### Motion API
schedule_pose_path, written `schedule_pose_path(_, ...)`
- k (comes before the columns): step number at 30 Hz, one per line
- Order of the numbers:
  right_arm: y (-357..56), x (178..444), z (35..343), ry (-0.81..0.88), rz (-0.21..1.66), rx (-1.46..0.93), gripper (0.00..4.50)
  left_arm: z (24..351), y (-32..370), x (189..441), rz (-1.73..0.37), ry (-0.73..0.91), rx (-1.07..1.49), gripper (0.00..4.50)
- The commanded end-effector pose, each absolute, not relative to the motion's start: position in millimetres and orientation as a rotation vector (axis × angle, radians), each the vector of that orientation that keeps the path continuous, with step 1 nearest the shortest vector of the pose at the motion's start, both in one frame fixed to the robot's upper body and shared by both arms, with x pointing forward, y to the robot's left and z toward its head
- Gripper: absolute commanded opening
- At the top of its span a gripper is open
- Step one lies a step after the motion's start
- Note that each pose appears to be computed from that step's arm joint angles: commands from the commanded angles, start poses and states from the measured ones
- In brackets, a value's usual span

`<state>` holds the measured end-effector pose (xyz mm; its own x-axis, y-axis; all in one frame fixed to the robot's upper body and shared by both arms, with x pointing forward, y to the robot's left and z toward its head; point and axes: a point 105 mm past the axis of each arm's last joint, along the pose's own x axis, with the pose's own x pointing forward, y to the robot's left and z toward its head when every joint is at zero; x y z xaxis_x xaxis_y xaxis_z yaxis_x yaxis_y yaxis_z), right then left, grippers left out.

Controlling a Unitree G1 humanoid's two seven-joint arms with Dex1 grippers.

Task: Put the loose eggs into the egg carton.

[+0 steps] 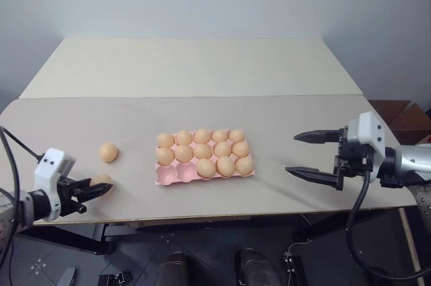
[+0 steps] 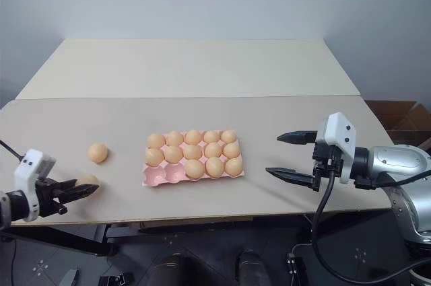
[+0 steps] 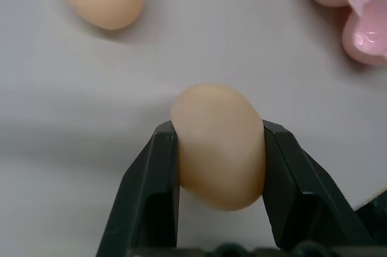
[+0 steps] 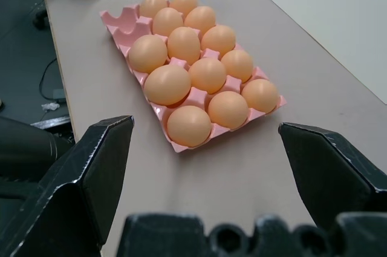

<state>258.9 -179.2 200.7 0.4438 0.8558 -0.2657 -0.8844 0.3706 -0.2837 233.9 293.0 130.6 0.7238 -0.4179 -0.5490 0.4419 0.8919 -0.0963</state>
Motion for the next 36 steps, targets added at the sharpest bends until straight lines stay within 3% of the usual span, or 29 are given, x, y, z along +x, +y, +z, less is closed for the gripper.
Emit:
schedule_pose_path(1, -176, 255, 214, 0.021, 1.111, -0.439, 4.5, 174, 265, 229, -0.69, 0.438, 0.136, 1.53)
schedule_pose_path(4, -174, 255, 215, 0.011, 1.102, -0.436, 4.5, 190, 231, 230, -0.897, 0.342, 0.171, 1.53)
schedule_pose_path(7, -173, 257, 216, 0.001, 1.092, -0.434, 4.5, 183, 201, 246, -0.998, 0.319, 0.204, 1.53)
schedule_pose_path(16, -169, 253, 221, -0.024, 1.054, -0.435, 4.5, 150, 156, 282, -1.102, 0.322, 0.237, 1.53)
schedule_pose_path(25, -171, 246, 222, -0.02, 1.015, -0.432, 4.5, 155, 148, 293, -1.138, 0.267, 0.231, 4.41)
schedule_pose_path(31, -170, 244, 222, -0.019, 1.014, -0.42, 4.5, 174, 173, 294, -1.077, 0.207, 0.238, 4.47)
schedule_pose_path(36, -167, 245, 217, -0.011, 1.053, -0.406, 4.5, 200, 230, 275, -0.946, 0.108, 0.256, 4.47)
